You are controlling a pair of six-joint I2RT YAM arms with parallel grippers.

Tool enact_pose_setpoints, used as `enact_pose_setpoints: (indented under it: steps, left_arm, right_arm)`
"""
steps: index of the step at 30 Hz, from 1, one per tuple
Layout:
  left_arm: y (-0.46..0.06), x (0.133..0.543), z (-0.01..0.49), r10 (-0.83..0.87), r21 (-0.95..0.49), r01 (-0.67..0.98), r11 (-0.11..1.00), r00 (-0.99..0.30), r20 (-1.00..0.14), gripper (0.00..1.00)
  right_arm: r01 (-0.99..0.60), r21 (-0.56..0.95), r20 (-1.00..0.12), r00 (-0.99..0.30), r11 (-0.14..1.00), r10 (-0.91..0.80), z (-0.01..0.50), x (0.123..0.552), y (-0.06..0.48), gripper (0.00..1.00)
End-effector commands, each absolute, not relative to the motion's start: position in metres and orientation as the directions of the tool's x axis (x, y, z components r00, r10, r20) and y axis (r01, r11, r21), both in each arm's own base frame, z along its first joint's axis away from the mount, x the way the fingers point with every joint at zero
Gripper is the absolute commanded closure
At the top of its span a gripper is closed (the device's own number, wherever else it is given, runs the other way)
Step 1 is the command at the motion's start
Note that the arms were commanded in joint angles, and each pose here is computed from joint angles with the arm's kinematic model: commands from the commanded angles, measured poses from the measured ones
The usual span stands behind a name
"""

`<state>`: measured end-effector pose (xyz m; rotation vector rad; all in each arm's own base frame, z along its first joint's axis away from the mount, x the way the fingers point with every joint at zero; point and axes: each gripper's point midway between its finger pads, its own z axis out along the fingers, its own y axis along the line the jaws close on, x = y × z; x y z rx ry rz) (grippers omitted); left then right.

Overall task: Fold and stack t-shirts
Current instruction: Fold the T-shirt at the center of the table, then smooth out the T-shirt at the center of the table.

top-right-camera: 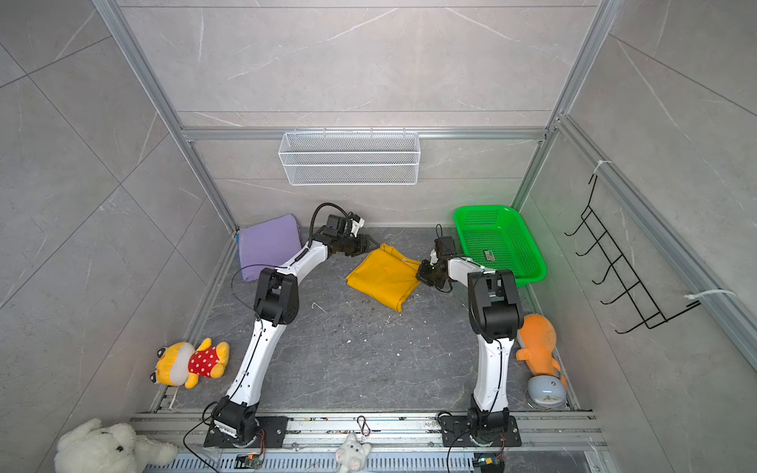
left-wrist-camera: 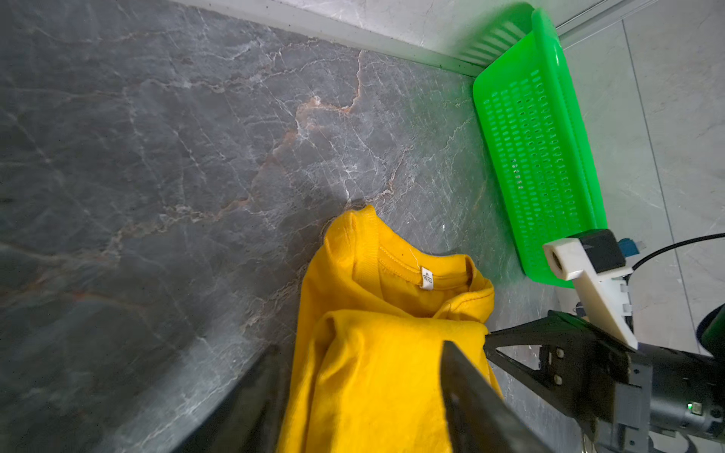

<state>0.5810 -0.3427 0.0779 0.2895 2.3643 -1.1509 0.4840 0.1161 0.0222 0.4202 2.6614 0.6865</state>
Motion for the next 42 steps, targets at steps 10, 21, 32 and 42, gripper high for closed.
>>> enact_pose_setpoints:
  steps: [10,21,32,42]
  left_arm:
    - [-0.255,0.519,0.172,-0.105,-0.612,0.403,0.681,-0.772,-0.626,0.00]
    - [-0.221,0.427,0.178,-0.128,-0.614,0.357,0.704,-0.786,-0.604,0.00]
    - [-0.221,0.416,0.166,-0.130,-0.634,0.345,0.693,-0.804,-0.580,0.00]
    - [-0.225,0.420,0.151,-0.135,-0.655,0.330,0.680,-0.822,-0.554,0.00]
  right_arm:
    - [0.140,0.531,-0.170,-0.949,0.836,0.267,0.004,0.396,0.185,1.00]
    - [-0.011,0.635,-0.310,-0.919,0.773,0.242,0.096,0.390,0.240,1.00]
    - [0.008,0.634,-0.391,-0.859,0.773,0.330,0.137,0.387,0.222,1.00]
    - [0.118,0.473,-0.378,-0.868,0.873,0.323,0.072,0.351,0.172,0.96]
